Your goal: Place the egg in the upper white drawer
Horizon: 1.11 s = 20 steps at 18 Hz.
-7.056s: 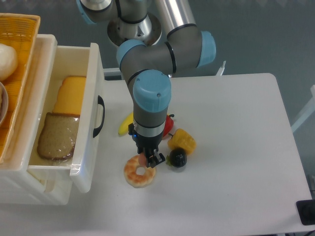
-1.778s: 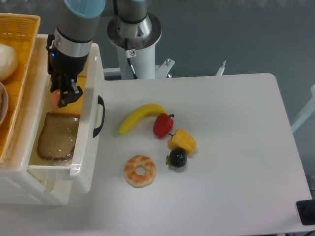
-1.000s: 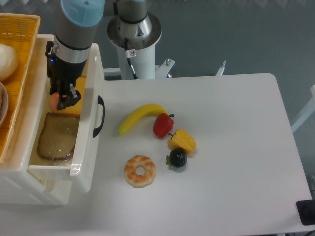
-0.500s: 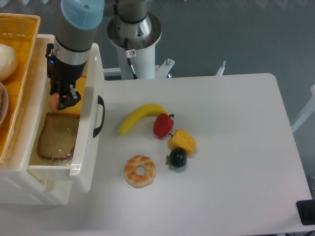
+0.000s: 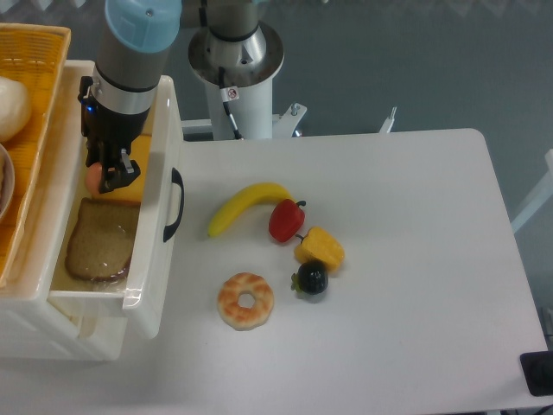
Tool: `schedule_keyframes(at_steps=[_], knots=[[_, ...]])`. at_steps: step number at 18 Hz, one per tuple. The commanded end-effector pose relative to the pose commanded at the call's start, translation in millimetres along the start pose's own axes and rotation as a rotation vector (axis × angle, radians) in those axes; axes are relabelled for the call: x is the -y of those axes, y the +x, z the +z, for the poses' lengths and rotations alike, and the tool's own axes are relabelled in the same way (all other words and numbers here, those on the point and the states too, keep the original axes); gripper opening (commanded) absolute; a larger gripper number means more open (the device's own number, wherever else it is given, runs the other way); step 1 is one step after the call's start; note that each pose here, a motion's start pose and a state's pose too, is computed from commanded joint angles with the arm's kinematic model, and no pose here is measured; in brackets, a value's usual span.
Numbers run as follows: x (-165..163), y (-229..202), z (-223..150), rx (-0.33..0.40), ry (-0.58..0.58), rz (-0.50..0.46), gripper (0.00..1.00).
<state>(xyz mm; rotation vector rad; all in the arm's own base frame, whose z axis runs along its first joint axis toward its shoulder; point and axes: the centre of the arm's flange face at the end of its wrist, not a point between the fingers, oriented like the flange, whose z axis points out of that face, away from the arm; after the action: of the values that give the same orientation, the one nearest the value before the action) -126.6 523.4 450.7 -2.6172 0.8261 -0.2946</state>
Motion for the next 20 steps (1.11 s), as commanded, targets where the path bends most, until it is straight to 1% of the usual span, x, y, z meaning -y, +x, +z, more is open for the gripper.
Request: schedule_keyframes(at_steps=[1,3,10,12,14,20], knots=[[0.0,0.0,0.0,0.000,0.000,0.000,0.59],[0.6,0.4,-1.4,0.003,0.001,0.001,0.68],[-0.5,0.4,-7.1,0.015,0.004,0.002,0.70],[-0.8,-0.7,-12.7,0.026,0.010,0.001,0.75],[0.3,1.3,-22.2,0.043,0.017,0.004,0.75],[-21.3,-13.8,-48.7,0.093,0.032,-0.033,0.75]])
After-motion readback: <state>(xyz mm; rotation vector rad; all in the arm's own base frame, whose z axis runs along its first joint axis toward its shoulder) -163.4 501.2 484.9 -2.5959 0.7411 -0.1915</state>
